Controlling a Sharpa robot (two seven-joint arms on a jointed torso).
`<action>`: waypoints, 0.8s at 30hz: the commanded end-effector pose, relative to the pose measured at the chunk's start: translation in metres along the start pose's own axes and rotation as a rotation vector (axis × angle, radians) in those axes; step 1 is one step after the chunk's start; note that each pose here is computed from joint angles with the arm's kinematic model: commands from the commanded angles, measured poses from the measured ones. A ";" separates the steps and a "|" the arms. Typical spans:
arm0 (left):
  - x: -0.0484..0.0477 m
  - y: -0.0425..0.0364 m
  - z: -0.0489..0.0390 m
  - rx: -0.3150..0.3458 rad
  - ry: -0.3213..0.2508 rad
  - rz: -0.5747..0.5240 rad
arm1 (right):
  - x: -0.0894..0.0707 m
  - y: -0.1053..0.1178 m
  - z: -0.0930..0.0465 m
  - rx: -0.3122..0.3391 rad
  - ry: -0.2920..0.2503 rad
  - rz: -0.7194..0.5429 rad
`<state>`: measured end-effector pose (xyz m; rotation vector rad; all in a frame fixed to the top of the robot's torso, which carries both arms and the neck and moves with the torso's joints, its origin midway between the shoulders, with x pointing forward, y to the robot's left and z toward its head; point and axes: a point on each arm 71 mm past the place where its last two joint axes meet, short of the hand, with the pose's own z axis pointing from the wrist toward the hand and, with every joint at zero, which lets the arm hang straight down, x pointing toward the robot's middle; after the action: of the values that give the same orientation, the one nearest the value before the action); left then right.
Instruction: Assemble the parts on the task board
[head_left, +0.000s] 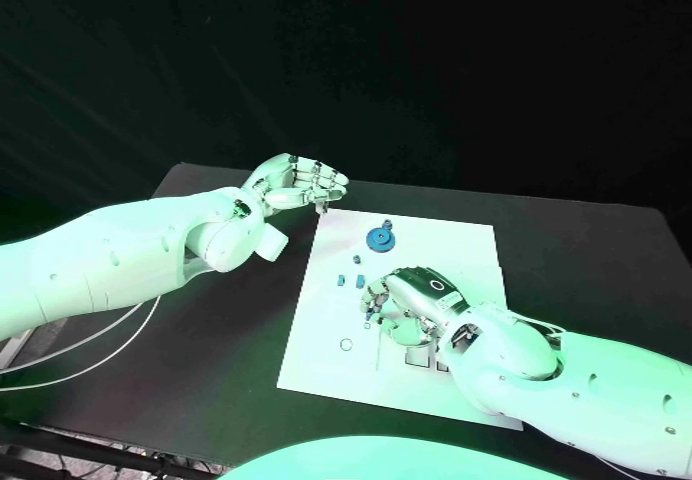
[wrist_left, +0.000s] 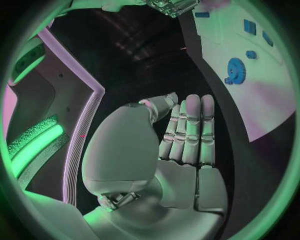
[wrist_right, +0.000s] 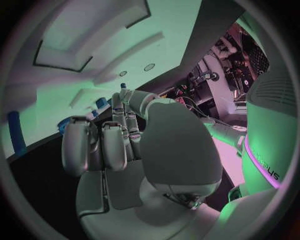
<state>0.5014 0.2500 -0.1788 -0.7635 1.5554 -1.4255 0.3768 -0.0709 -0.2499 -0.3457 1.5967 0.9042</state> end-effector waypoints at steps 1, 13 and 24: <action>0.0019 -0.0014 0.0009 0.010 0.012 -0.012 | 0.002 0.002 0.000 -0.013 0.006 -0.012; 0.0017 -0.0011 0.0008 0.007 0.013 -0.013 | 0.006 0.002 -0.001 -0.013 0.021 -0.009; 0.0018 -0.0009 0.0010 0.006 0.014 -0.013 | 0.008 0.003 0.000 -0.013 0.030 -0.009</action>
<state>0.5017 0.2502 -0.1792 -0.7655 1.5569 -1.4242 0.3739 -0.0688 -0.2554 -0.3511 1.6111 0.9063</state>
